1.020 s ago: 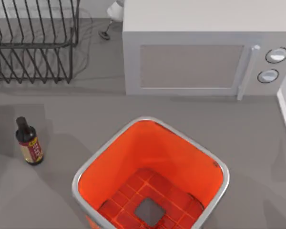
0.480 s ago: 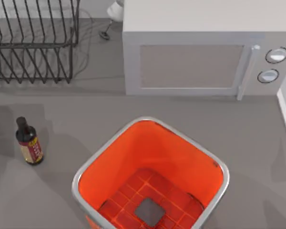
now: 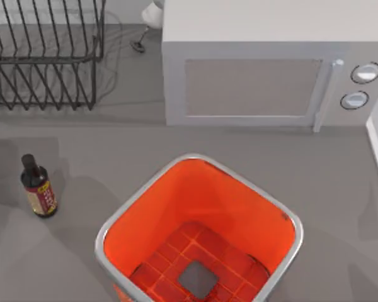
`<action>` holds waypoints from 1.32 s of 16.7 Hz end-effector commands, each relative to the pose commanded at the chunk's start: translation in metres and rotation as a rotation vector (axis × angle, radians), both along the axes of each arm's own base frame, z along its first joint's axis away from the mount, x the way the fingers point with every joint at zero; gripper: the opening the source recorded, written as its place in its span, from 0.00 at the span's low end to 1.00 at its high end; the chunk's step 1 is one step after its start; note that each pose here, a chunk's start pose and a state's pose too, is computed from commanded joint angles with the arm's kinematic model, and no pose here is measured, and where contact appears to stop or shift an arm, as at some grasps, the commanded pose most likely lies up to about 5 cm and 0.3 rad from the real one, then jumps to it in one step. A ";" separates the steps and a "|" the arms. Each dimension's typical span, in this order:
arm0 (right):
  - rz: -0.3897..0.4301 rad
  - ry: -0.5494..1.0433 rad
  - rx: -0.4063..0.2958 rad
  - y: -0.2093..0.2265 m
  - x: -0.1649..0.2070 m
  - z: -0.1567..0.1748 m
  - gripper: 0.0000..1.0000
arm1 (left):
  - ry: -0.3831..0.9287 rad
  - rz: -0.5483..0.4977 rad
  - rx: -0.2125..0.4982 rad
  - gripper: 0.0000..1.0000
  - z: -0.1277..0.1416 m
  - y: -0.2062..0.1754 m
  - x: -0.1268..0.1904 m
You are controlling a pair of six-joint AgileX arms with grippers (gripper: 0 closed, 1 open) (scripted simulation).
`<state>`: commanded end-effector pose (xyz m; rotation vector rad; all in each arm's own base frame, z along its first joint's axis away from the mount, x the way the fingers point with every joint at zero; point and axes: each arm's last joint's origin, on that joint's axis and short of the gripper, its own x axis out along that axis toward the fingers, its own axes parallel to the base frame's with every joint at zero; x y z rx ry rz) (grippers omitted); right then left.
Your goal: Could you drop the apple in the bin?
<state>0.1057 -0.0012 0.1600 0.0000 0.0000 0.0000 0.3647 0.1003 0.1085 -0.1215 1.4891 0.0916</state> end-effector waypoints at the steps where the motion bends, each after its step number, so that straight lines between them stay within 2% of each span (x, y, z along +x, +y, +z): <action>1: 0.000 0.000 0.000 0.000 0.000 0.000 1.00 | 0.000 0.000 0.000 0.00 0.000 0.000 0.000; 7: 0.000 0.000 0.000 0.000 0.000 0.000 1.00 | 0.000 0.000 0.000 0.00 0.000 0.000 0.000; 11: 0.000 0.000 0.000 0.000 0.000 0.000 1.00 | -0.014 -0.003 0.020 0.00 0.016 0.003 0.004; 15: 0.000 0.000 0.000 0.000 0.000 0.000 1.00 | -0.002 -0.009 0.016 0.00 0.064 0.004 0.012; 20: 0.000 0.000 0.000 0.000 0.000 0.000 1.00 | 0.011 -0.006 0.013 0.00 0.137 0.003 0.004; 22: 0.000 0.000 0.000 0.000 0.000 0.000 1.00 | -0.007 -0.005 0.018 0.00 0.154 0.002 0.001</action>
